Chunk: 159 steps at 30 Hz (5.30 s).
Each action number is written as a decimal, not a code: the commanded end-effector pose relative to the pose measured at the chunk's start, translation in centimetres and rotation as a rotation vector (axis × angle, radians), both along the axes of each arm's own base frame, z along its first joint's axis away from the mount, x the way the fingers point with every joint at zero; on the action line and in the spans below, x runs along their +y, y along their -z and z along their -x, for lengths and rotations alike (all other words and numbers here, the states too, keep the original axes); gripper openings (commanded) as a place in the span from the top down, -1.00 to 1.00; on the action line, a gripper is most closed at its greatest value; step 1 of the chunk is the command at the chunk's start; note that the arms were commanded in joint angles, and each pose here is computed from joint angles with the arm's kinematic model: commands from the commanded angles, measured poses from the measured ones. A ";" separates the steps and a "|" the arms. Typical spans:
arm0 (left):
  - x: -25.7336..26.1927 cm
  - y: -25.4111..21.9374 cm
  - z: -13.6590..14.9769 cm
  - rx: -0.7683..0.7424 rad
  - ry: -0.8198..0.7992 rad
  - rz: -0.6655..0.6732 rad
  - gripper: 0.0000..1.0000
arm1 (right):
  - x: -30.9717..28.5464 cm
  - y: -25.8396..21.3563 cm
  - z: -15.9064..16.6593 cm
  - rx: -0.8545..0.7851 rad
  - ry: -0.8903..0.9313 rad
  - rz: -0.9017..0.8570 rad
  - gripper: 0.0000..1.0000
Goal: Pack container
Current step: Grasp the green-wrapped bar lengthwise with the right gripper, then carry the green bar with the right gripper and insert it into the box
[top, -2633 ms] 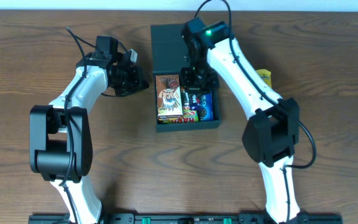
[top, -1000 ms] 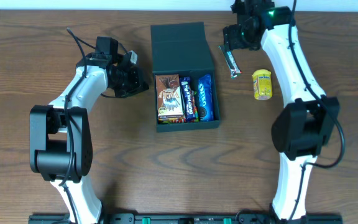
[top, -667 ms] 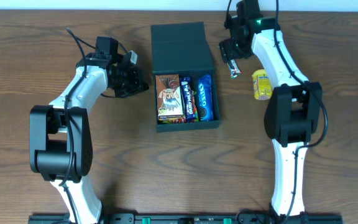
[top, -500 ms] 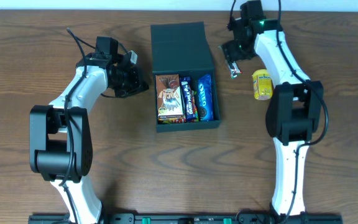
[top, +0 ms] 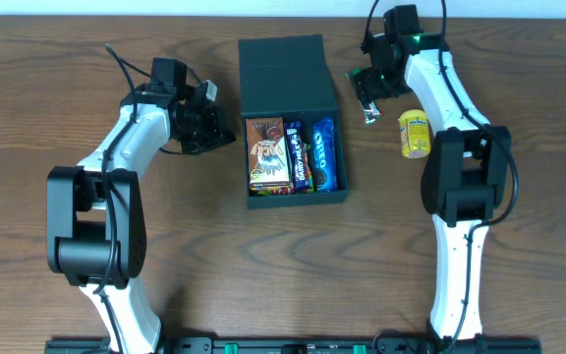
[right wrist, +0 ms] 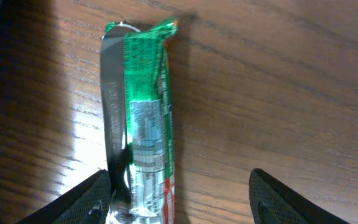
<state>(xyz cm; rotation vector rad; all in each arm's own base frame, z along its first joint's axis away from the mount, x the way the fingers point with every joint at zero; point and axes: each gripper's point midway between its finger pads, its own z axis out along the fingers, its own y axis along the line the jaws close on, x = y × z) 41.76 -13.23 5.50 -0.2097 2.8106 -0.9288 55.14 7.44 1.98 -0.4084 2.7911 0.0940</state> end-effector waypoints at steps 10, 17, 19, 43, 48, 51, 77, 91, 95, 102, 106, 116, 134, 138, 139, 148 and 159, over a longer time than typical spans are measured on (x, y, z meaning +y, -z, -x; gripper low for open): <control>0.2 0.4 0.2 0.005 0.004 -0.001 0.88 | 1.0 1.2 0.9 0.041 -0.060 -0.036 -0.24; 0.2 0.4 0.1 0.002 0.004 -0.001 0.88 | 1.7 1.7 1.4 0.061 -0.086 -0.031 -0.20; 0.2 0.4 0.1 0.002 0.004 0.000 0.88 | 2.0 1.7 1.4 0.061 -0.094 -0.029 -0.20; 0.2 0.4 0.1 0.002 0.004 0.000 0.88 | 1.8 3.4 2.7 0.127 -0.098 -0.023 0.07; 0.2 0.4 0.1 0.002 0.004 -0.001 0.88 | 1.8 3.1 3.0 0.137 -0.098 -0.022 0.18; 0.2 0.4 0.1 0.002 0.004 0.000 0.88 | 1.8 2.6 3.1 0.136 -0.098 -0.022 0.24; 0.2 0.4 0.1 -0.011 0.023 -0.005 0.88 | 0.7 -13.2 4.0 -0.096 -0.058 -0.009 0.07; 0.2 0.4 0.2 -0.010 0.022 -0.005 0.88 | 1.3 -1.2 5.4 0.116 -0.075 0.015 -0.04; 0.2 0.4 0.2 -0.010 0.022 -0.005 0.88 | 1.3 0.0 5.2 0.123 -0.075 0.015 -0.06; 0.2 0.4 0.2 -0.010 0.022 -0.005 0.88 | 1.3 1.5 5.1 0.140 -0.075 0.017 -0.04; 0.2 0.4 0.2 -0.010 0.022 -0.005 0.88 | 1.3 2.5 5.3 0.159 -0.074 0.019 0.02; 0.2 0.4 0.1 -0.010 0.022 -0.005 0.88 | 1.3 2.5 5.1 0.152 -0.073 0.019 0.27; 0.2 0.4 0.1 -0.010 0.022 -0.005 0.88 | 1.4 -1.5 5.7 0.137 -0.035 0.006 0.75; 0.2 0.4 0.1 -0.011 0.022 -0.005 0.88 | 2.1 -6.3 6.0 0.070 -0.027 -0.010 0.98; 0.2 0.4 0.1 -0.011 0.022 -0.005 0.88 | 2.5 -7.7 6.3 0.052 -0.028 -0.014 0.98; 0.2 0.4 0.1 -0.011 0.022 -0.005 0.88 | 6.7 -16.4 10.6 -0.020 0.013 -0.081 0.98; 0.2 0.4 0.1 -0.011 0.022 -0.005 0.88 | 11.2 -11.8 17.6 0.261 0.215 -0.115 0.97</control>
